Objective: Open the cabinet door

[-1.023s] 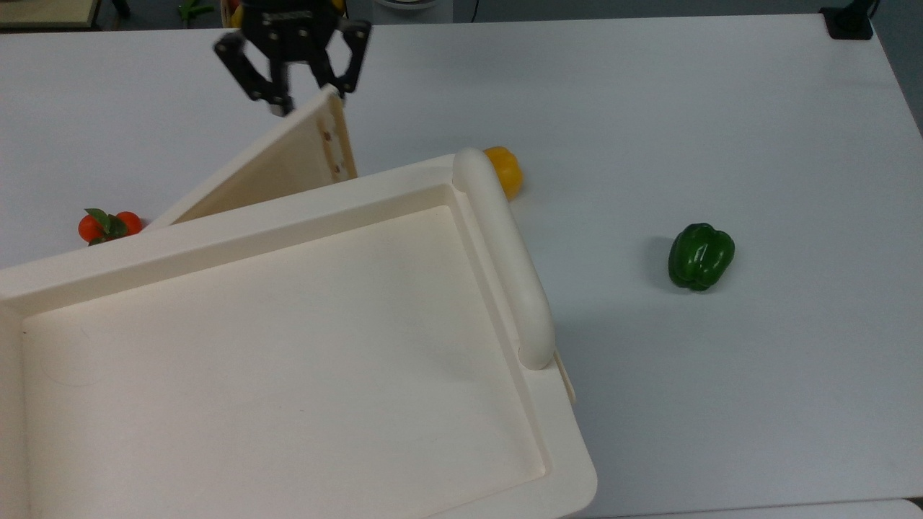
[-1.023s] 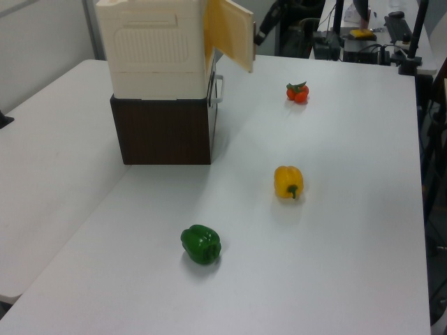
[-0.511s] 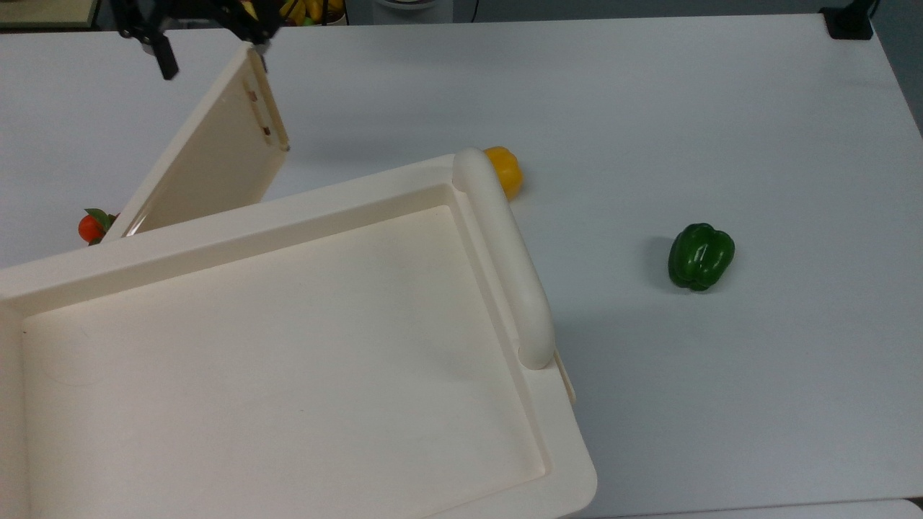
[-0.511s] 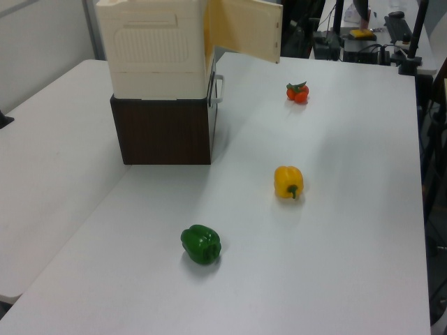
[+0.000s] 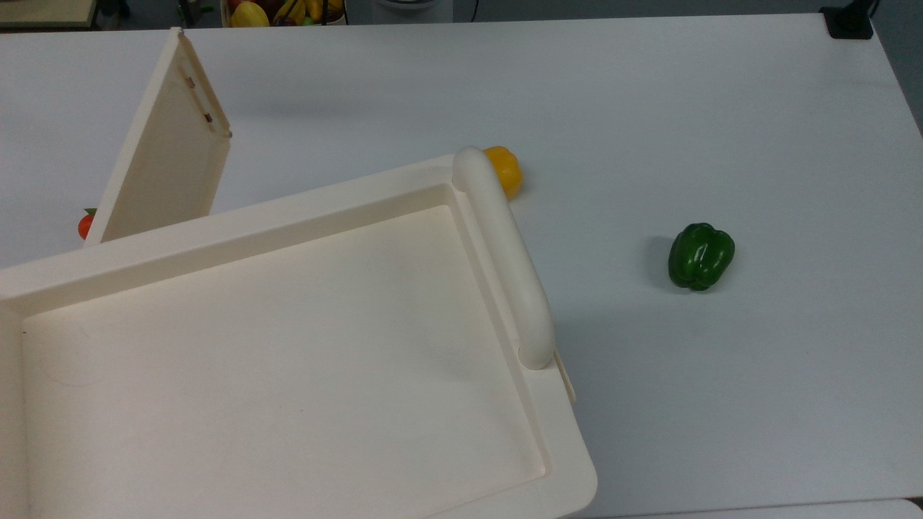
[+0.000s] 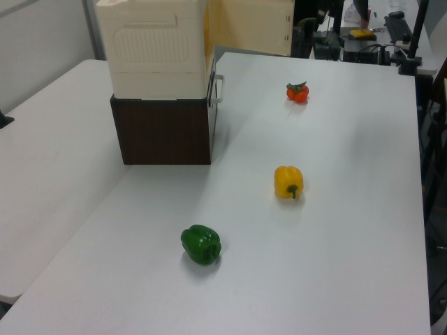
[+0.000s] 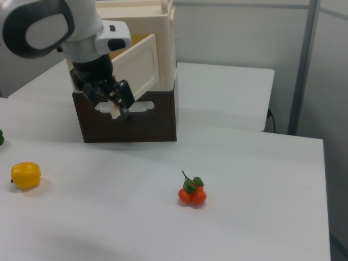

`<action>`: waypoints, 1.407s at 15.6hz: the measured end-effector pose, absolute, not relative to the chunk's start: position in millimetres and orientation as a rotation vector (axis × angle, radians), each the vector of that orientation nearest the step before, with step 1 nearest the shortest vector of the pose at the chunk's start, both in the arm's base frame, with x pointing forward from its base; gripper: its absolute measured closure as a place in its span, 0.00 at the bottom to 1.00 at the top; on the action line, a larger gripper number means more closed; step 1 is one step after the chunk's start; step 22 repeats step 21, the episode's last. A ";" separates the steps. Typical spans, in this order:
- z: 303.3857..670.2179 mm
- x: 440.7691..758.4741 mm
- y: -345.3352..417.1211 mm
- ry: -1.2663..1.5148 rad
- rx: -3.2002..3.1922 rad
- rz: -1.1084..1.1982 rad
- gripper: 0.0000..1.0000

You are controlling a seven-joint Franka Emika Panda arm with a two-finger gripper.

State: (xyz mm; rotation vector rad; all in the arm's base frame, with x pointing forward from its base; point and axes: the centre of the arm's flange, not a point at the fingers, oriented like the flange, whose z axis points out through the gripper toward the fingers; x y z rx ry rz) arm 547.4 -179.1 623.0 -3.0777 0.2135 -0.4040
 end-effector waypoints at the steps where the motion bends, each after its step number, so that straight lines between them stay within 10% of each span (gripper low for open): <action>1: 624.0 541.2 -177.7 0.205 -3.089 -0.352 0.00; 9: 657.9 504.2 -95.6 0.040 -3.064 -0.135 0.00; 22: 627.5 537.7 26.0 -0.186 -3.069 -0.127 0.00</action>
